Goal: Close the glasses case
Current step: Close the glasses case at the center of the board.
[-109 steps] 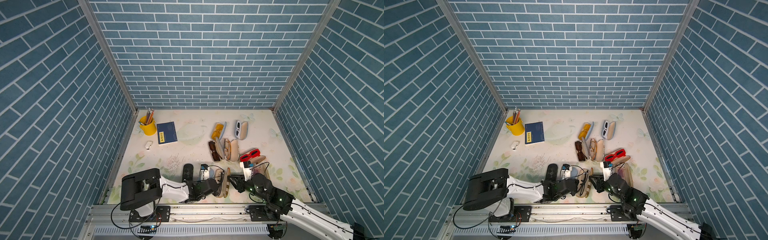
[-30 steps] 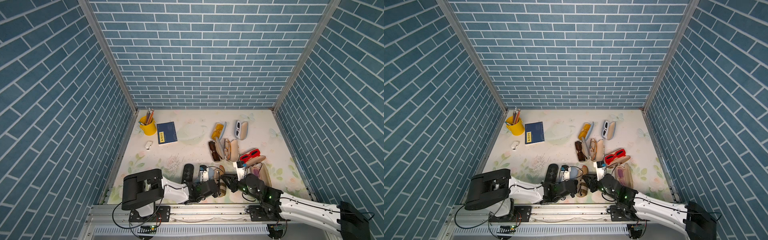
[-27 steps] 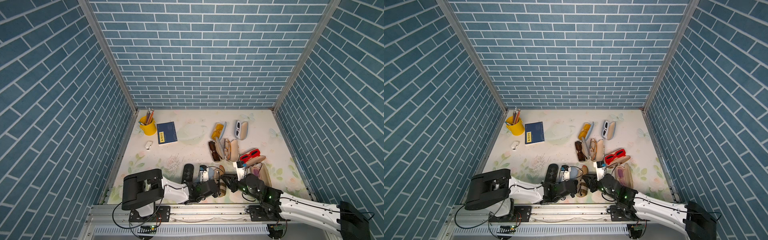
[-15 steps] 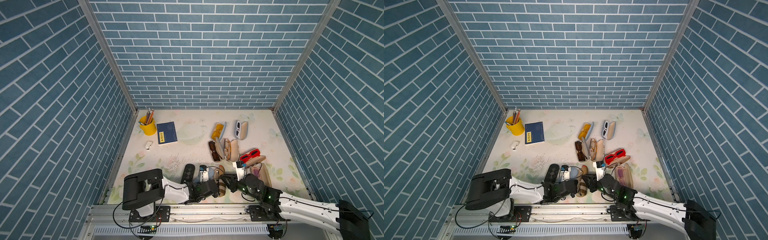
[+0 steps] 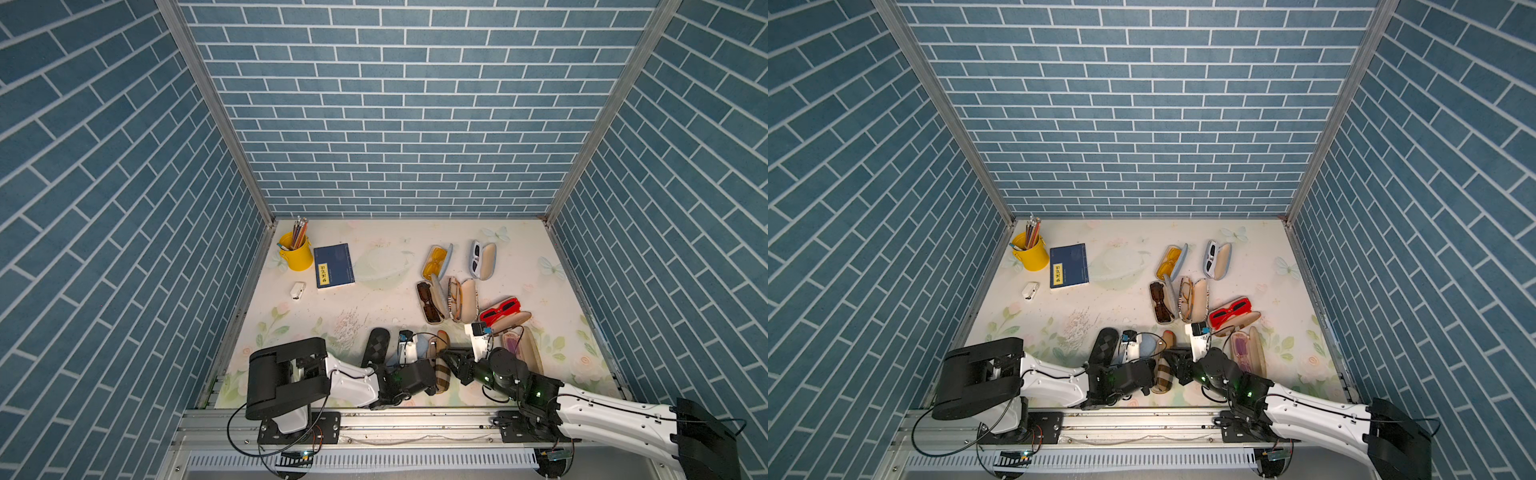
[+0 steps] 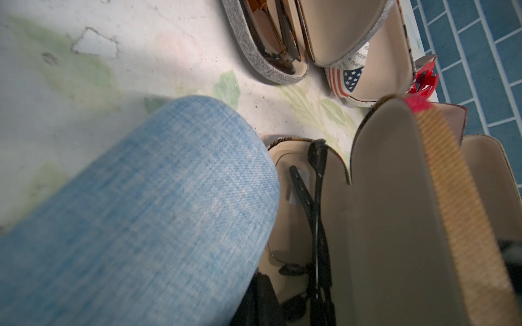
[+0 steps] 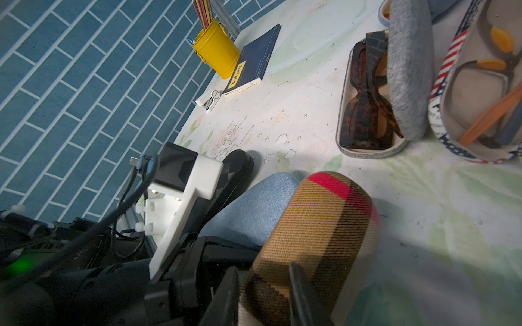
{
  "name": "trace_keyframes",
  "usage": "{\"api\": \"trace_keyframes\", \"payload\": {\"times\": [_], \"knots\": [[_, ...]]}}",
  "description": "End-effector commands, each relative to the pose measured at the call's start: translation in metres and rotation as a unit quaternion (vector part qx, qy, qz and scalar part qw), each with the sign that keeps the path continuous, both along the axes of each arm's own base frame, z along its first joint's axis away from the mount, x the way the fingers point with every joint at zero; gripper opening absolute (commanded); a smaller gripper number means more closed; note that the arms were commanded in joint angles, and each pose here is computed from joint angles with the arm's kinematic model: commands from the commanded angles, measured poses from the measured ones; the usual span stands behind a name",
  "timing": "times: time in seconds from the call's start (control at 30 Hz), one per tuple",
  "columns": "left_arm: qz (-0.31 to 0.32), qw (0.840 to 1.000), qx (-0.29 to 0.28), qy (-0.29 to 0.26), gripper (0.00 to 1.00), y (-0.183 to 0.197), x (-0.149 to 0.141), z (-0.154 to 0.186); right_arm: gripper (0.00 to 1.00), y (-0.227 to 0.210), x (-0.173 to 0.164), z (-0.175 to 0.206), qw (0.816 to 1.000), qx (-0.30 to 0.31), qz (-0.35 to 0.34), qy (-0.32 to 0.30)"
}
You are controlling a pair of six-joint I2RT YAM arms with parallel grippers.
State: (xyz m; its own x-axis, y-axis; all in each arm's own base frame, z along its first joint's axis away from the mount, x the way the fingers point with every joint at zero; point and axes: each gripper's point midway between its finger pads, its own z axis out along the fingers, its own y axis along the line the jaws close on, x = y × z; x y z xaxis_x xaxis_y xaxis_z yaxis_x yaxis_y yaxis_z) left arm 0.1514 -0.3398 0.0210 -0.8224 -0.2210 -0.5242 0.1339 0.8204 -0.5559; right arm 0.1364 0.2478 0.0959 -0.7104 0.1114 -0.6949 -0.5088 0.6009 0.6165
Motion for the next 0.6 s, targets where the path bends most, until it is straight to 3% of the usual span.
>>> {"api": "trace_keyframes", "payload": {"times": [0.0,0.57], "knots": [[-0.018,1.0,-0.006,0.007,0.07,-0.0068,-0.0069,-0.0042,0.3,-0.0101,-0.0141,-0.038,0.997,-0.057,0.013,0.049],[-0.017,1.0,-0.007,0.007,0.07,-0.0077,-0.007,-0.0047,0.3,-0.0082,-0.0145,-0.0408,0.997,-0.062,0.015,0.049]]}}
